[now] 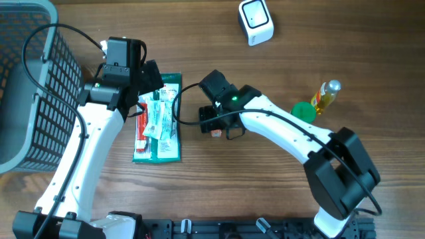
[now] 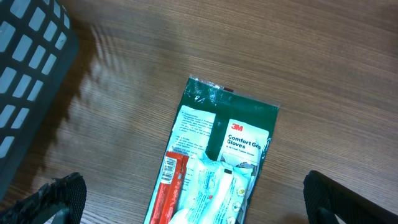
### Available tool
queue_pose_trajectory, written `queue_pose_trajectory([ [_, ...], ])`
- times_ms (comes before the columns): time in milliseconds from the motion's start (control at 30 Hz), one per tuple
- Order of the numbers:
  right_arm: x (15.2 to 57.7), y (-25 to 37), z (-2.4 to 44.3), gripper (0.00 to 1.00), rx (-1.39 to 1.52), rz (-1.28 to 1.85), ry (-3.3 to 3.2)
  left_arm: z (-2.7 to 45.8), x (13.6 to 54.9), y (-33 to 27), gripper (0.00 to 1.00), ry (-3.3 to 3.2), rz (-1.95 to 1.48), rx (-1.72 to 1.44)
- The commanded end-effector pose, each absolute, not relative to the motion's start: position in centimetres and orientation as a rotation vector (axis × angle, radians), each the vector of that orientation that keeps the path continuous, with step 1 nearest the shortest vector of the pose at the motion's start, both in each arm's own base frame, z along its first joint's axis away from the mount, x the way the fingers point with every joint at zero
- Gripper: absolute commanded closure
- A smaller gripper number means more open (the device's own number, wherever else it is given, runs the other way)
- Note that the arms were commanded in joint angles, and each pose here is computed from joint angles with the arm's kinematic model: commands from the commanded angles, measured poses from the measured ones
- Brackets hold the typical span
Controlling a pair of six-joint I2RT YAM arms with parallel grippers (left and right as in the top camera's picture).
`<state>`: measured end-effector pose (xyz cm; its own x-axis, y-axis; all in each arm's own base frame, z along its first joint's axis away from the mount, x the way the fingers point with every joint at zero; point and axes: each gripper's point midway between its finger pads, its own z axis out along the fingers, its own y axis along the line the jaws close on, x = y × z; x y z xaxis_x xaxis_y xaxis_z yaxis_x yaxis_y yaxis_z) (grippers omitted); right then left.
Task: Scan the item barcode
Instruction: 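Reach the right gripper to the orange Kleenex pack and grasp it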
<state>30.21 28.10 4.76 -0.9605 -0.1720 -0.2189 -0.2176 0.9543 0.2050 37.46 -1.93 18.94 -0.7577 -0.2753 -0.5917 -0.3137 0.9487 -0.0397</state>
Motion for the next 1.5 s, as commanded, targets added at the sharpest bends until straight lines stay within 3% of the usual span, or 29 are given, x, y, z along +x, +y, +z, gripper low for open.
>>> queue_pose_trajectory([
  [0,30.5,28.1,3.1,0.28,-0.262,0.299,2.932,19.1,37.6,-1.6,0.0,2.466,0.093,-0.421],
  [100,30.6,28.2,2.9,0.32,-0.262,0.299,2.931,19.1,37.6,-1.6,0.0,2.466,0.094,-0.422],
  [200,30.8,28.4,3.0,0.54,-0.261,0.307,2.921,19.1,37.6,-1.6,0.0,2.466,0.093,-0.422],
  [233,30.8,28.4,3.0,0.57,-0.262,0.307,2.922,19.1,37.6,-1.6,0.0,2.466,0.093,-0.422],
  [500,30.7,28.4,2.9,0.67,-0.265,0.304,2.924,19.1,37.6,-1.6,0.0,2.466,0.093,-0.422],
  [567,30.5,28.1,2.8,0.75,-0.267,0.293,2.935,19.1,37.6,-1.6,0.0,2.466,0.093,-0.421],
  [633,30.9,27.9,3.0,0.9,-0.307,0.269,2.915,19.1,37.6,-1.6,0.0,2.466,0.093,-0.421],
  [767,32.1,25.9,6.6,0.9,-0.277,0.214,2.84,19.1,37.6,-1.6,0.0,2.466,0.094,-0.422],
  [867,32.1,21.9,9.1,0.89,-0.228,-0.009,2.796,19.1,37.6,-1.6,0.0,2.466,0.094,-0.422],
  [1467,30.1,18.5,4.6,0.84,-0.151,-0.181,2.835,19.1,37.6,-1.6,0.0,2.466,0.093,-0.422],
])
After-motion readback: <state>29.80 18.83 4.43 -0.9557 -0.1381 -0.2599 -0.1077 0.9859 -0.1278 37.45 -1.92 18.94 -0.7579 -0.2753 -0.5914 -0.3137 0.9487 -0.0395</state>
